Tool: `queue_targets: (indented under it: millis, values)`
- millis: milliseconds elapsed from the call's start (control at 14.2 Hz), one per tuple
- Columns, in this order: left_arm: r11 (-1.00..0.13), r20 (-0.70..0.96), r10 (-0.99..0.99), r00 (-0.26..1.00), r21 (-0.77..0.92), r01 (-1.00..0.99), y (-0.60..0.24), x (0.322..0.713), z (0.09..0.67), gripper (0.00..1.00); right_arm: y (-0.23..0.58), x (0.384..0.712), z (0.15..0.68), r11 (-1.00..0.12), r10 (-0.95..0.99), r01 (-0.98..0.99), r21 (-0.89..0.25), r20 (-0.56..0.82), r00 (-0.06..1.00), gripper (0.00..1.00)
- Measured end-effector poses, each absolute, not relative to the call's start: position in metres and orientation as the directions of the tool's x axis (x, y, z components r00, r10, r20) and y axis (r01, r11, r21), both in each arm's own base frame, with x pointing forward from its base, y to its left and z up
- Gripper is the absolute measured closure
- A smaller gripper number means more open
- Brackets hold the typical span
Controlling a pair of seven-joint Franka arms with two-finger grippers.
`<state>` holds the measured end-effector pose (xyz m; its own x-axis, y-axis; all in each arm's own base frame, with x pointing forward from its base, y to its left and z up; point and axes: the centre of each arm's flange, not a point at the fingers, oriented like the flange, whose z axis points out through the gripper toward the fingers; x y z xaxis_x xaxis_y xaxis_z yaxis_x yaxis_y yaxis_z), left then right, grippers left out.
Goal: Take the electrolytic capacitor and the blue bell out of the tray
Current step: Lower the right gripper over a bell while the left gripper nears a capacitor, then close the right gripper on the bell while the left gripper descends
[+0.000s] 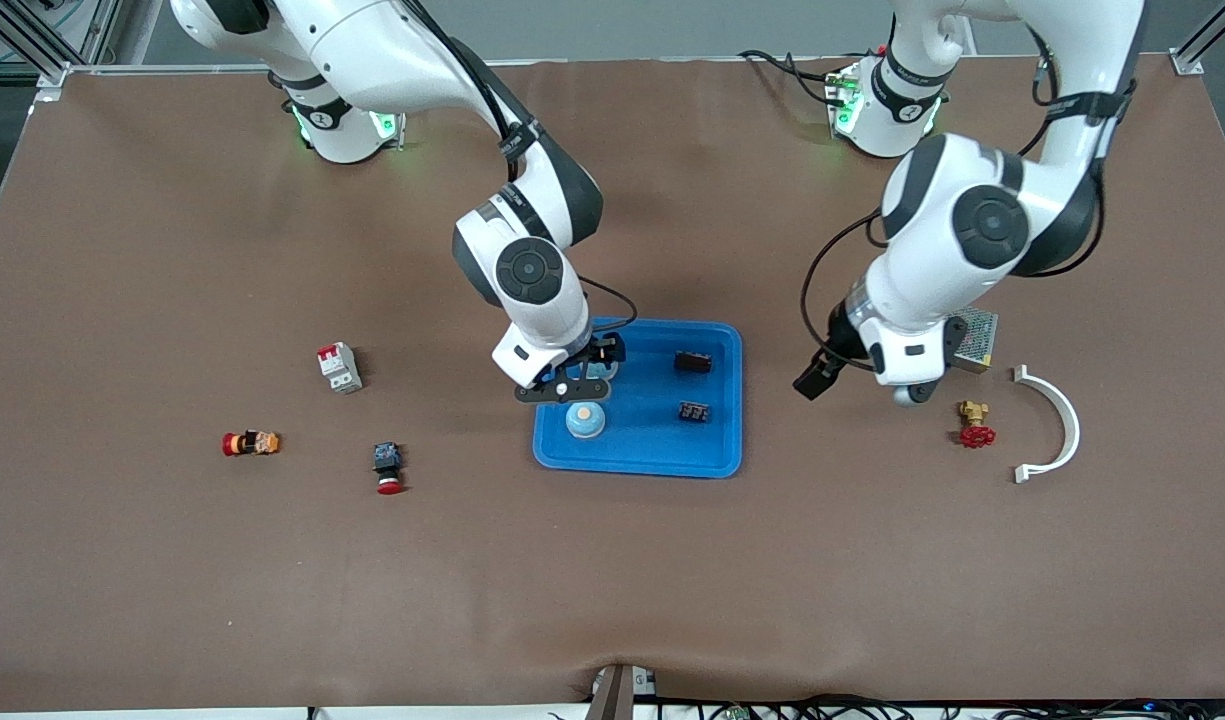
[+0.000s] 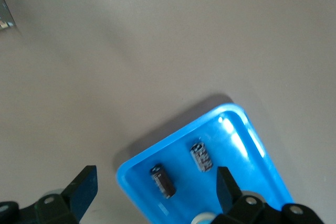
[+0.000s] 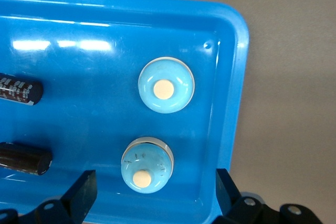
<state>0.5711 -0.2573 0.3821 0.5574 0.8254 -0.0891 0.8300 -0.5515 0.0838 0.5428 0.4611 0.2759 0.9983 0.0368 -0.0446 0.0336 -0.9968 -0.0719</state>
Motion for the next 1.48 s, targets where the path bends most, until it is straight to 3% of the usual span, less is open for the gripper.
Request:
queue_targets:
  millis: [845, 1479]
  values:
    - [-0.341, -0.023, 0.939, 0.343, 0.051, 0.939, -0.344, 0.578, 0.310, 0.00, 0.493, 0.509, 0.233, -0.994, 0.105, 0.103, -0.046, -0.056, 0.993, 0.00]
    - [-0.279, -0.006, 0.960, 0.280, 0.069, 0.958, -0.369, 0.604, 0.279, 0.00, 0.490, 0.507, 0.208, -0.993, 0.111, 0.109, -0.036, -0.045, 0.993, 0.00]
